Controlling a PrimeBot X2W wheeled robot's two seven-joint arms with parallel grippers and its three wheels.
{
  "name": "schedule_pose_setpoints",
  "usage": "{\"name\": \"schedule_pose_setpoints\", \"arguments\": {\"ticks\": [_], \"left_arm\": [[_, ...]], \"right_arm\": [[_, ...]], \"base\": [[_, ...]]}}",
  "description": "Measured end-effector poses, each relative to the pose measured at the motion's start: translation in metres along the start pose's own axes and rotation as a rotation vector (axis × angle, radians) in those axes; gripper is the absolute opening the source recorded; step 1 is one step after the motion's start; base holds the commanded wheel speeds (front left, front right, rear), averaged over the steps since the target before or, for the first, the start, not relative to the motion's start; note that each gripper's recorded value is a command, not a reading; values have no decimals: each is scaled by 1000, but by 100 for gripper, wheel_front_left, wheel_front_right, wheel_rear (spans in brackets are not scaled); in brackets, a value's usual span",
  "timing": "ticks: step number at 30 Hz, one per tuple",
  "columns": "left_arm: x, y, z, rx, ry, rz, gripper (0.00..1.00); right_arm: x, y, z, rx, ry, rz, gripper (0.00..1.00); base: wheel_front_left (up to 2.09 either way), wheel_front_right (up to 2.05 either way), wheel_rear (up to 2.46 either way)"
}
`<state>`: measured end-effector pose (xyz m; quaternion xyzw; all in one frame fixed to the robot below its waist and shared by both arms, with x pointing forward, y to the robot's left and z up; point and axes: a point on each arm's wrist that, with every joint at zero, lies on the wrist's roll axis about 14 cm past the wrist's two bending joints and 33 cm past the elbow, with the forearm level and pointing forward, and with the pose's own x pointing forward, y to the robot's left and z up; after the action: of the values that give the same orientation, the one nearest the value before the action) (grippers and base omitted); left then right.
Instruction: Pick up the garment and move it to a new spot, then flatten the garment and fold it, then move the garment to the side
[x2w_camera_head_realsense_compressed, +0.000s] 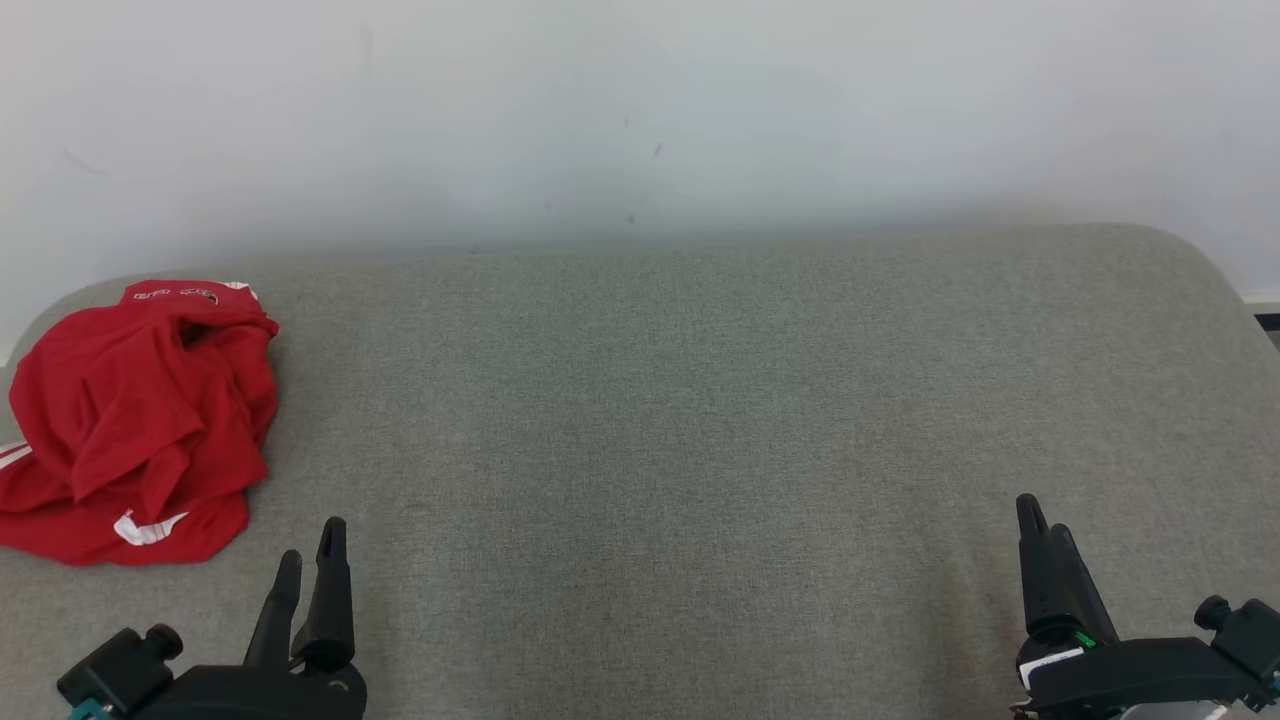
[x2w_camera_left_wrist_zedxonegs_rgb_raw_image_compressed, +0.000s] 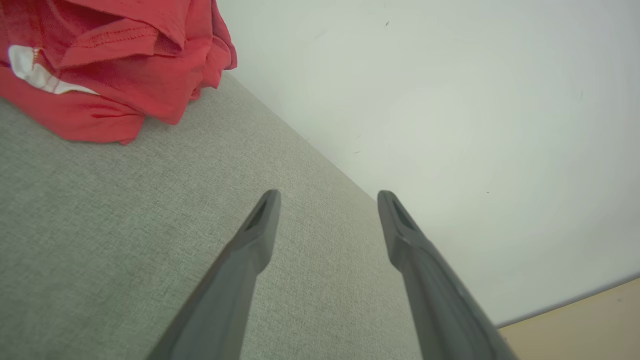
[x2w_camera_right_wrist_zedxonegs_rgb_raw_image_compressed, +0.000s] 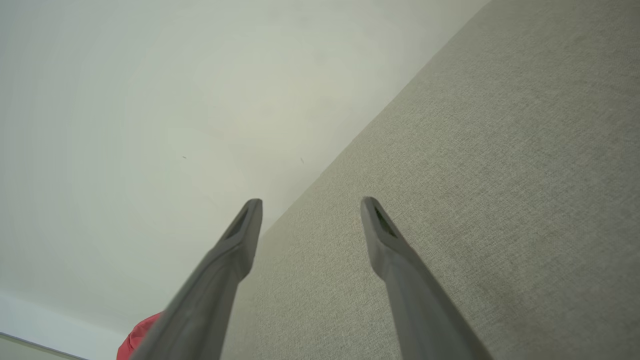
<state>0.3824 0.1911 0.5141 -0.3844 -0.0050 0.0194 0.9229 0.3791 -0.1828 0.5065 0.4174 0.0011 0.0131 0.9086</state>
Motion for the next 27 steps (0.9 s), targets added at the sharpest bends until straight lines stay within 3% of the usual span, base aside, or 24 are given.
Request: {"name": "schedule_pose_setpoints", "arguments": {"ticks": [27], "left_arm": [[-1, -14, 10, 353, -67, -41, 100]], "right_arm": [[0, 18, -7, -359, -4, 83, 100]], "base": [[0, 0, 0]]}}
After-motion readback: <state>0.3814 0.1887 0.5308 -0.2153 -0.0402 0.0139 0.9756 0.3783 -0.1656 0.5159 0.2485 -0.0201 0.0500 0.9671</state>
